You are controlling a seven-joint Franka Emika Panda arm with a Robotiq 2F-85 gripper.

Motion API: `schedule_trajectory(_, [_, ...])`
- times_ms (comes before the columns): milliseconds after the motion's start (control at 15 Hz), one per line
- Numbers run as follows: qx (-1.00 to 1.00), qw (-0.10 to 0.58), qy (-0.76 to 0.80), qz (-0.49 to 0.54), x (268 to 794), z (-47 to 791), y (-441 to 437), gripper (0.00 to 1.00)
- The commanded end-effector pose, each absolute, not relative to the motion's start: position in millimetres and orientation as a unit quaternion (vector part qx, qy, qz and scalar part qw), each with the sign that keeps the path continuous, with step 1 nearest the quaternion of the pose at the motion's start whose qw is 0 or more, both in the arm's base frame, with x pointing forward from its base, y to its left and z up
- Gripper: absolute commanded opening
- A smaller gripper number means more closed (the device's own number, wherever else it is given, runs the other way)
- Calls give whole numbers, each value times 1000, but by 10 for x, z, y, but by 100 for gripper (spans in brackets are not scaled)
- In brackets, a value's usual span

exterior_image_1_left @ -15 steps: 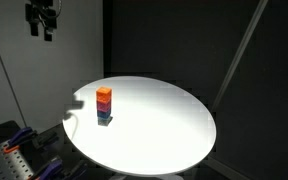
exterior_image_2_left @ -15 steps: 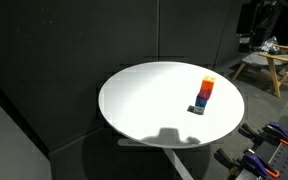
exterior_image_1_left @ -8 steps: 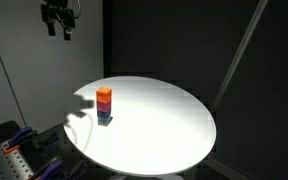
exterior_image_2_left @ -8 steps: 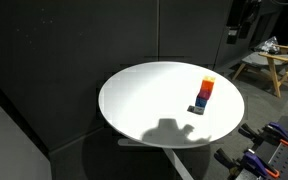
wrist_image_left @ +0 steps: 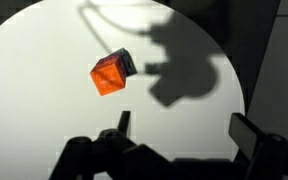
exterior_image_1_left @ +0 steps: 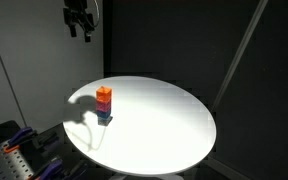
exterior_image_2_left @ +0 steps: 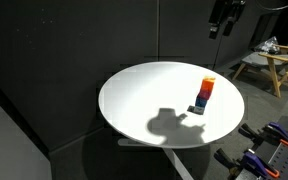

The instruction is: Put the orange block on the table

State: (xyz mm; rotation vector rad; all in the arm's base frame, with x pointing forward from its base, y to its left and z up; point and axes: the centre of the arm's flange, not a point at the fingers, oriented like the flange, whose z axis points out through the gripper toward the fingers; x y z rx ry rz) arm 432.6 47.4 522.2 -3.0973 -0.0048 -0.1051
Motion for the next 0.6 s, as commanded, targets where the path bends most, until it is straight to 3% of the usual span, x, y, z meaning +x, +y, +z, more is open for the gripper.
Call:
schedule_trajectory(0, [-999, 14, 6, -30, 4601, 5183, 361, 100])
schedule_trajectory(533, [-1000, -13, 10, 12, 4935, 4825, 165, 100])
